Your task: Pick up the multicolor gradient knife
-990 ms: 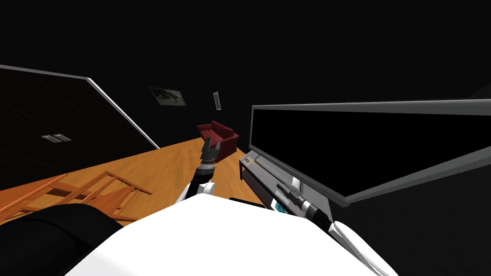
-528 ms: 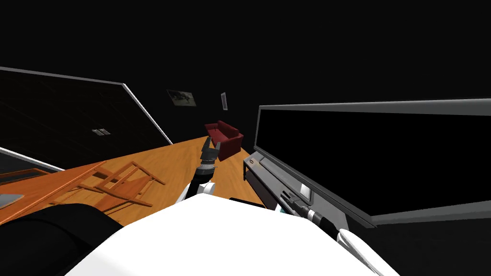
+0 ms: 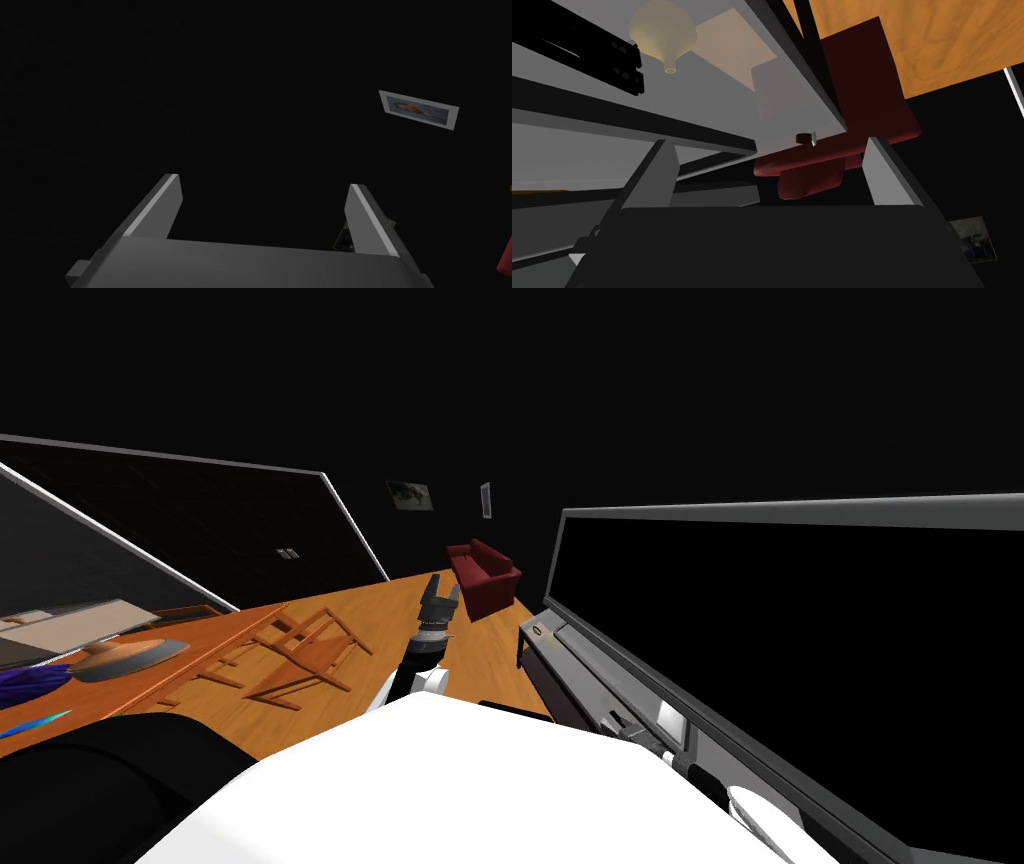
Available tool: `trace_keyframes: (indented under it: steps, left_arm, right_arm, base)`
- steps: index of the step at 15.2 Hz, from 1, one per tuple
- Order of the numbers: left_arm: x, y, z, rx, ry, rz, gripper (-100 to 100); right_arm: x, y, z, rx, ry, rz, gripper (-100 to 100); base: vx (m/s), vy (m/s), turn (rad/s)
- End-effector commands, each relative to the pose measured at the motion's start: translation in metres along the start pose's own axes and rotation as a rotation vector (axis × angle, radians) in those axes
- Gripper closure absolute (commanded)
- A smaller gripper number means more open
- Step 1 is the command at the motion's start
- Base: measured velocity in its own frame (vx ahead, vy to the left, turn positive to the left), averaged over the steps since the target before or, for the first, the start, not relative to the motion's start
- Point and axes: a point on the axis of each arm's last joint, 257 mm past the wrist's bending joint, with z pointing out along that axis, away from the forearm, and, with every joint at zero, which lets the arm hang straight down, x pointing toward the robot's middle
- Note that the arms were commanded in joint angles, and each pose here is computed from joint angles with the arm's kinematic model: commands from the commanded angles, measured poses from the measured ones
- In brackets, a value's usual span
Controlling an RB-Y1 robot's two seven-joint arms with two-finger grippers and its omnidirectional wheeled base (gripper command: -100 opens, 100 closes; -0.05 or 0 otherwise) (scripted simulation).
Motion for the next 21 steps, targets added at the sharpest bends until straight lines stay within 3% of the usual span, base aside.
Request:
trace_keyframes:
  steps: [1, 4, 5, 6, 7, 9, 12, 19, 21]
  left_arm:
    - [0.0, 0.0, 0.0, 0.0, 0.0, 0.0, 0]
    - [0.0, 0.0, 0.0, 0.0, 0.0, 0.0, 0]
    - [0.0, 0.0, 0.0, 0.0, 0.0, 0.0, 0]
    - [0.0, 0.0, 0.0, 0.0, 0.0, 0.0, 0]
    - [0.0, 0.0, 0.0, 0.0, 0.0, 0.0, 0]
    - [0.0, 0.0, 0.0, 0.0, 0.0, 0.0, 0]
    - [0.0, 0.0, 0.0, 0.0, 0.0, 0.0, 0]
    - [0.0, 0.0, 0.0, 0.0, 0.0, 0.0, 0]
    - [0.0, 0.0, 0.0, 0.0, 0.0, 0.0, 0]
  right_arm:
    - [0.03, -0.017, -0.011, 0.025, 0.082, -0.022, -100]
    - [0.037, -0.019, -0.013, 0.031, 0.103, -0.035, -100]
    - [0.059, -0.031, -0.022, 0.049, 0.168, -0.056, -100]
    - [0.059, -0.031, -0.022, 0.049, 0.168, -0.056, -100]
    - [0.079, -0.041, -0.032, 0.065, 0.225, -0.068, -100]
    - [0.08, -0.042, -0.032, 0.065, 0.23, -0.075, -100]
    - [0.118, -0.061, -0.054, 0.093, 0.342, -0.104, -100]
    - [0.161, -0.084, -0.088, 0.123, 0.485, -0.142, -100]
    - [0.181, -0.094, -0.106, 0.136, 0.554, -0.157, -100]
  base:
    - [0.031, 0.012, 0.198]
    - [0.03, 0.015, 0.112]
    - [0.027, 0.018, 0.188]
    - [0.053, 0.019, 0.245]
    - [0.065, 0.023, 0.279]
    - [0.045, 0.011, 0.123]
    - [0.021, 0.017, 0.164]
    - [0.028, 0.014, 0.155]
    - [0.024, 0.009, 0.181]
